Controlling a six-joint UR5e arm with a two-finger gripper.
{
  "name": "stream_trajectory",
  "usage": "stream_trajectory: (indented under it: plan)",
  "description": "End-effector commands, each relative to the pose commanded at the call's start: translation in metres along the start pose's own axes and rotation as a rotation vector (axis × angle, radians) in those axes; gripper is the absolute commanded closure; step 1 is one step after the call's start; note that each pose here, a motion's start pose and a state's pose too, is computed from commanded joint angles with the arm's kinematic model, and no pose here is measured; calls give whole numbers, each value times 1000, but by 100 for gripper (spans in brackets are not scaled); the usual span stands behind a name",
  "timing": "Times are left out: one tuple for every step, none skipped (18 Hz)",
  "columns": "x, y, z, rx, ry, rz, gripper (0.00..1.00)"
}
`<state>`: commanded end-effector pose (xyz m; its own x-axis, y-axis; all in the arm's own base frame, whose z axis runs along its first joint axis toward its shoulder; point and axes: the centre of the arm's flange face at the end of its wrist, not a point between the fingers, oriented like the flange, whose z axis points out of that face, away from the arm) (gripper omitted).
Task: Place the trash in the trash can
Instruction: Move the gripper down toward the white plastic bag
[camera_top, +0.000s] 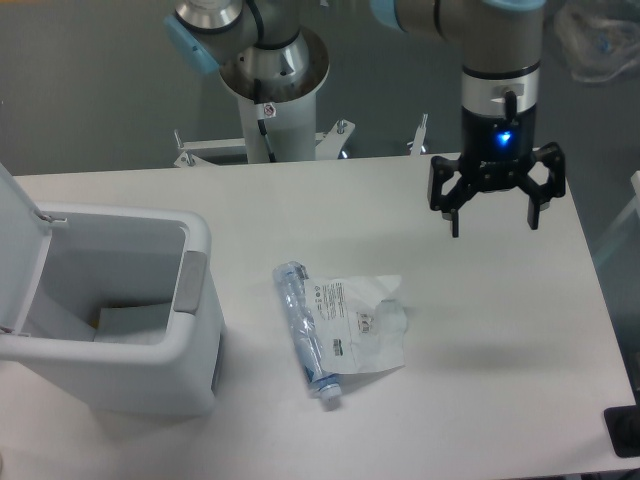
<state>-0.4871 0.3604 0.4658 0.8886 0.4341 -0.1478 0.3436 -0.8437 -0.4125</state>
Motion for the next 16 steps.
stream_trajectory:
  plan:
    - [0, 1, 1, -2, 0, 0, 0]
    - [1, 0, 2, 0, 1, 3, 0]
    - [1, 1, 6, -4, 5, 2, 0]
    - [2, 2, 8, -6, 7, 1, 0]
    - [4, 5, 12, -13, 13, -2, 0]
    - [5, 6, 15, -16, 19, -2, 0]
    - [6, 6, 18, -20, 23, -1, 0]
    - [6, 8, 26, -31, 32, -10, 0]
    - [8, 12, 32, -40, 42, -14, 0]
    - [10, 16, 39, -49, 53, -15, 0]
    - [12, 20, 48, -55, 58, -18, 0]
    - [14, 23, 53, -58, 59, -17, 0]
    - [17, 28, 62, -69, 65, -16, 0]
    - [20, 33, 72, -83, 78, -20, 0]
    - [23, 37, 79, -95, 89, -23, 0]
    - [27, 42, 87, -111, 103, -27, 0]
